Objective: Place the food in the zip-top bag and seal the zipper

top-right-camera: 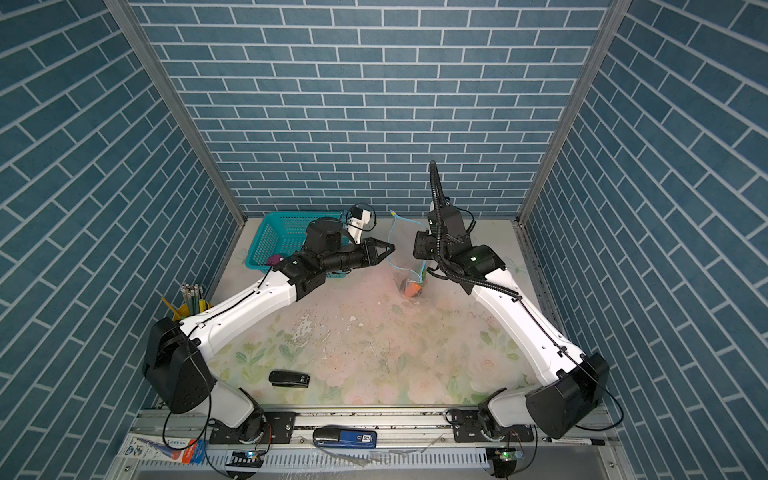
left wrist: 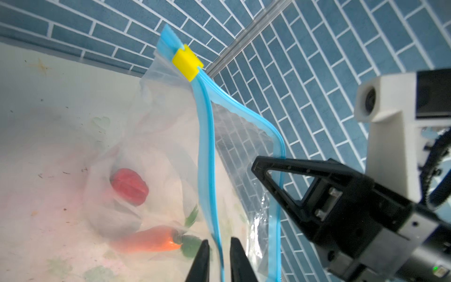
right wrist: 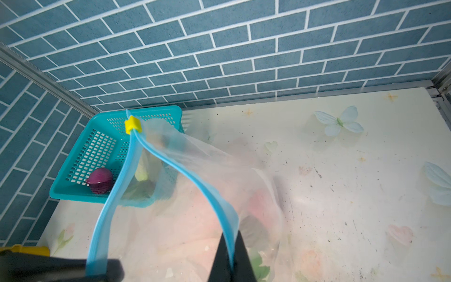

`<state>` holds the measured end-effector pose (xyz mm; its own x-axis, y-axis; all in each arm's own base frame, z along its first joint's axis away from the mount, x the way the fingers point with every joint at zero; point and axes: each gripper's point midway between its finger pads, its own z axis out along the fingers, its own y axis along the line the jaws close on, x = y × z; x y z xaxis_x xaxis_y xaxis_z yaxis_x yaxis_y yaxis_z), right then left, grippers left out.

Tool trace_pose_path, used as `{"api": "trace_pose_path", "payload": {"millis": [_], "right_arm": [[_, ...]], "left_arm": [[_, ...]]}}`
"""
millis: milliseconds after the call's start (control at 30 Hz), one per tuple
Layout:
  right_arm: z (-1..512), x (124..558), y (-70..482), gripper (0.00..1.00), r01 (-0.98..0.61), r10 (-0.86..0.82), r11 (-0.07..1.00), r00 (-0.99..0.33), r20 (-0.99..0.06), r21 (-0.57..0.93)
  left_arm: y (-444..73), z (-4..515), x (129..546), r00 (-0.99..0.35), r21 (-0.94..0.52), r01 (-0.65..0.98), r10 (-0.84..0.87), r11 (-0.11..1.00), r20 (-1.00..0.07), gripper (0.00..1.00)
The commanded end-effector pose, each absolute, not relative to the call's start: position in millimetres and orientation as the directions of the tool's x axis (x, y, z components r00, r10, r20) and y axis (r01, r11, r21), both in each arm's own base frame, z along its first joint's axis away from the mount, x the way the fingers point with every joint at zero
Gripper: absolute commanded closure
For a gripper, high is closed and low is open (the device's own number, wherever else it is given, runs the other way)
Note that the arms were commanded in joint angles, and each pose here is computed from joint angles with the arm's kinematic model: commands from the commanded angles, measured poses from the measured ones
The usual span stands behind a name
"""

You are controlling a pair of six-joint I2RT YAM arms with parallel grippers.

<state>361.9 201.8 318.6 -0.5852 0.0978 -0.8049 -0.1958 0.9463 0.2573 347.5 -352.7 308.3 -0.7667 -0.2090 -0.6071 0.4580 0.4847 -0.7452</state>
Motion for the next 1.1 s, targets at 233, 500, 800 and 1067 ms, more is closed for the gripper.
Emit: {"api": "trace_pose_path", "payload": {"millis": [233,500,800,1067], "right_arm": [[310.6,366.8,222.1,1.00,-0.231,0.123,0.914,-0.626,-0.770,0.334],[305.1,369.4,234.9,1.00,-0.263,0.118,0.894,-0.645,-0.755,0.364],[298.8,370.6,241.4,1.00,-0.282,0.107,0.883,-0.656,-0.747,0.374],[302.2,368.1,262.8,1.00,-0.314,0.133,0.829,-0.693,-0.708,0.463]], "left_arm": [[-278.1,298.0,365.7,-0.691,-0.609,0.427,-0.193,0.669,-0.697,0.43],[-189.1,252.1,392.9,-0.747,-0.394,0.222,-0.104,0.892,-0.656,0.37],[-111.3,220.0,419.5,-0.818,-0.225,0.046,-0.093,0.973,-0.568,0.35],[-73.5,192.4,430.5,-0.865,-0.187,-0.049,-0.135,0.981,-0.483,0.35]]}}
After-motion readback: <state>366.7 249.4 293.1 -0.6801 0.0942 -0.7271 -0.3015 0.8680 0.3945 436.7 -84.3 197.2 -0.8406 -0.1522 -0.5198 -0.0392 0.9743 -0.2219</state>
